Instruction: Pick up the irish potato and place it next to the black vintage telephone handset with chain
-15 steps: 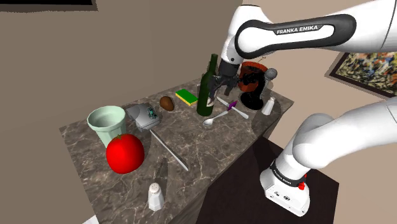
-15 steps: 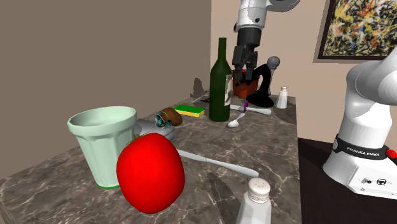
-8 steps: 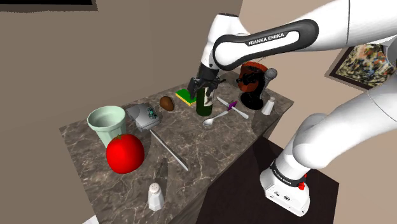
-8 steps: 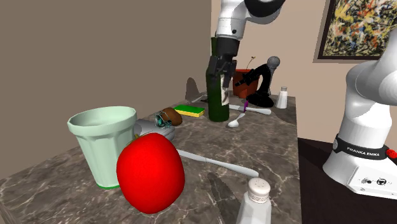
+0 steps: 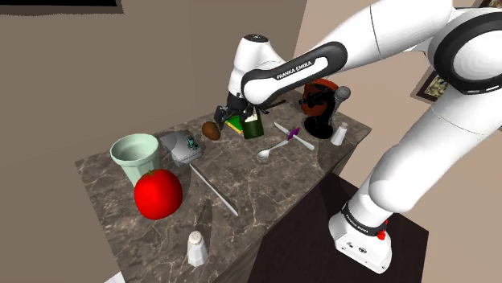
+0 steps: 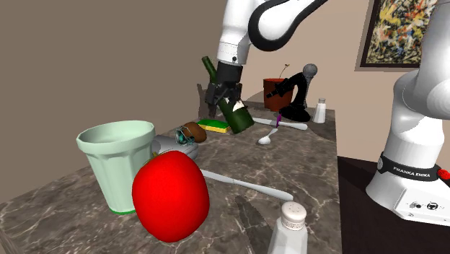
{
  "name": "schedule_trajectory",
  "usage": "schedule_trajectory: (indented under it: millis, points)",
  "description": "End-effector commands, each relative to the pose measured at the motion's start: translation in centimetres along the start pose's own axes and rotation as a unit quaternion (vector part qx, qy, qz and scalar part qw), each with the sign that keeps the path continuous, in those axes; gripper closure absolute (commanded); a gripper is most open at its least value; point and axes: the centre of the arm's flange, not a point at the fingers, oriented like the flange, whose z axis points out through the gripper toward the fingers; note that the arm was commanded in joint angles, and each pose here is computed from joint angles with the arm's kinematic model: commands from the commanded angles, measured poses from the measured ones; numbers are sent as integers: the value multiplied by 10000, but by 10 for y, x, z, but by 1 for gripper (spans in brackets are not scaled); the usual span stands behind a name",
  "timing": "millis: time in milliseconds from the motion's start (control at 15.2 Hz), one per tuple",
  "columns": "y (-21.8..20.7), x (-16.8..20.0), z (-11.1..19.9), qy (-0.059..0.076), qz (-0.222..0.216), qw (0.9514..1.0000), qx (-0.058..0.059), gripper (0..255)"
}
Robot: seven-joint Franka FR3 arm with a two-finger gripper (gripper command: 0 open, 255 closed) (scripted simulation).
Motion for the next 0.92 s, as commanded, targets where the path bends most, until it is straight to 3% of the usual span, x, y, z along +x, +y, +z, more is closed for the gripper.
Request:
schedule_trajectory:
  millis: [0, 264, 858]
  points:
    - [-14, 14, 27, 181, -4, 9998, 27, 0]
    - [-39, 41, 55, 429, -15, 9991, -29, 0]
    - [-39, 44, 95, 429, -15, 9991, -29, 0]
